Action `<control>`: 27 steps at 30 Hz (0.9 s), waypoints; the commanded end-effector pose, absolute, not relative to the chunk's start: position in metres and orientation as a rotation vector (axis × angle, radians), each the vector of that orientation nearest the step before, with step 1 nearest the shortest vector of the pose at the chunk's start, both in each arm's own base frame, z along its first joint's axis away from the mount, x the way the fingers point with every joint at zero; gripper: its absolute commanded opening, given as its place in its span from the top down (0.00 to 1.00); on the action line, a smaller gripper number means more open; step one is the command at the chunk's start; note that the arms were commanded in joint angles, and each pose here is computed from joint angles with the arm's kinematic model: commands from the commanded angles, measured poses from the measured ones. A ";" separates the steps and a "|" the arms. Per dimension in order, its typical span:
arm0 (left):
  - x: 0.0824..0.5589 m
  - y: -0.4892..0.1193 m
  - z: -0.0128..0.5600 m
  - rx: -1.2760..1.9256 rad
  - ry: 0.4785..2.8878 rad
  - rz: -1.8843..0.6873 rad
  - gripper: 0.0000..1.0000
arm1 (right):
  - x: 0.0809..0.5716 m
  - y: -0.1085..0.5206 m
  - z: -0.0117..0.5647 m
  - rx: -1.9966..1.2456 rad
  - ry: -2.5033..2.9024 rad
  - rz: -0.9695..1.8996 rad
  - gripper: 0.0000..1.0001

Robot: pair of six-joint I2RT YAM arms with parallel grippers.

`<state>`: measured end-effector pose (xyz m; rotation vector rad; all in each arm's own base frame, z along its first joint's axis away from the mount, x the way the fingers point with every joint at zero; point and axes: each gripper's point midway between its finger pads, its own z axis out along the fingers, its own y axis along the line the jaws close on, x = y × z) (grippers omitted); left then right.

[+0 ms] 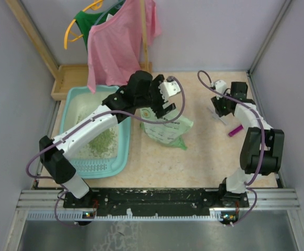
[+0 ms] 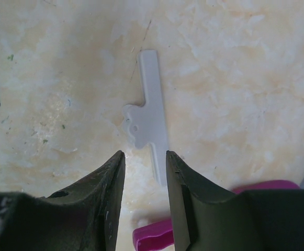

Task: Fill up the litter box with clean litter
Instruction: Close the cat litter bag at the center of the board.

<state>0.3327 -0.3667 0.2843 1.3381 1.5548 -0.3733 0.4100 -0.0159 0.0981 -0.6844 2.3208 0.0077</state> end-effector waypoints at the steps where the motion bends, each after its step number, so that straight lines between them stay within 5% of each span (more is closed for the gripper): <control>1: 0.323 -0.371 0.375 1.150 1.355 -0.485 0.05 | 0.421 -0.013 0.134 -0.705 2.209 -0.022 0.63; 3: 0.315 -0.371 0.392 1.127 1.320 -0.524 0.10 | 0.419 -0.014 0.134 -0.724 2.213 -0.026 0.63; 8: 0.297 -0.368 0.414 1.086 1.293 -0.622 0.48 | 0.415 -0.017 0.131 -0.763 2.200 -0.063 0.63; 10: 0.292 -0.367 0.413 1.077 1.313 -0.650 0.55 | 0.412 -0.016 0.127 -0.766 2.205 -0.058 0.63; 24: 0.284 -0.368 0.389 1.108 1.398 -0.700 0.56 | 0.407 -0.015 0.108 -0.769 2.267 -0.021 0.64; 27: 0.283 -0.370 0.385 1.114 1.402 -0.709 0.48 | 0.406 -0.017 0.109 -0.788 2.252 -0.044 0.64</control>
